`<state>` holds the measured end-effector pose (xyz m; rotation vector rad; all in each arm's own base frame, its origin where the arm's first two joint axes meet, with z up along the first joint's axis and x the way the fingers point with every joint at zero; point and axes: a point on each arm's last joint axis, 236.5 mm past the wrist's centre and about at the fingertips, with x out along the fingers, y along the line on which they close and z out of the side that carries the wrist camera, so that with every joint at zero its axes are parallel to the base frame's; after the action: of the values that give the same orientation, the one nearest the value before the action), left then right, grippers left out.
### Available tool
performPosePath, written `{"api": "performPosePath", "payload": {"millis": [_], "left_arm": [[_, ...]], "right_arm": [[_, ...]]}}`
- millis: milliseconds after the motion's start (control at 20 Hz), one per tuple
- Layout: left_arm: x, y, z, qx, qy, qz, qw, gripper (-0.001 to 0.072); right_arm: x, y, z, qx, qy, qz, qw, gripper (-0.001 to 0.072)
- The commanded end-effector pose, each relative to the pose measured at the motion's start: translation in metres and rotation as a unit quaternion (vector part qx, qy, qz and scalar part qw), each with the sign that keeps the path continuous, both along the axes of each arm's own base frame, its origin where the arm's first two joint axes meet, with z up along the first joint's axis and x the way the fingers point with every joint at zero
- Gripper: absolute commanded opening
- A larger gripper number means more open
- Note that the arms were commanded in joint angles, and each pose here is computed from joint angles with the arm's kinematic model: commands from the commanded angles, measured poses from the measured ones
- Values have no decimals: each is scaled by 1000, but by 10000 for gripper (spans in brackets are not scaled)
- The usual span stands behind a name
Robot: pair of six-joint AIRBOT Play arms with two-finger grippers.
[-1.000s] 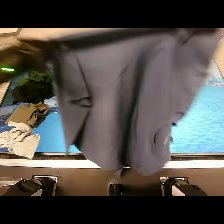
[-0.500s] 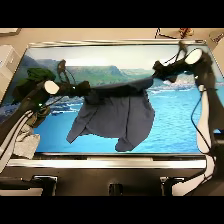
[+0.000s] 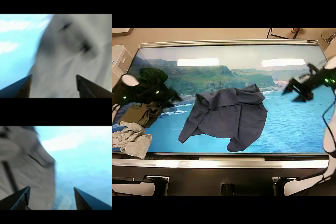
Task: Fold the clothes and pants, and hang the long-sleeved shirts on hangers.
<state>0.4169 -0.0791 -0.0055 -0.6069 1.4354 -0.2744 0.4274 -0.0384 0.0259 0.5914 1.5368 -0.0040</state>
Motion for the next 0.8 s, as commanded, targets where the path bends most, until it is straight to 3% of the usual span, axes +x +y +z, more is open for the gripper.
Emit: {"api": "performPosePath", "payload": {"millis": [0, 250, 300, 400, 600, 700, 750], "left_arm": [[-91, 47, -35, 12, 128, -22, 991, 557], [-166, 11, -89, -51, 180, -35, 982, 556], [-169, 5, -93, -62, 179, -31, 981, 555], [-164, -6, -94, -89, 163, -19, 982, 488], [-153, -17, -102, -84, 140, -11, 987, 484], [-148, -23, -107, -70, 130, -14, 989, 337], [-147, -26, -108, -66, 127, -16, 990, 147]], "right_arm": [[-80, -20, -28, -1, 96, 0, 995, 639], [-137, 23, -83, 61, 132, 6, 989, 648], [-144, 27, -87, 69, 141, 7, 988, 647], [-147, 32, -90, 79, 145, 6, 986, 647], [-135, 37, -90, 89, 125, -8, 988, 646], [-132, 40, -90, 90, 120, -10, 989, 646], [-134, 42, -93, 82, 122, -2, 989, 646]]}}
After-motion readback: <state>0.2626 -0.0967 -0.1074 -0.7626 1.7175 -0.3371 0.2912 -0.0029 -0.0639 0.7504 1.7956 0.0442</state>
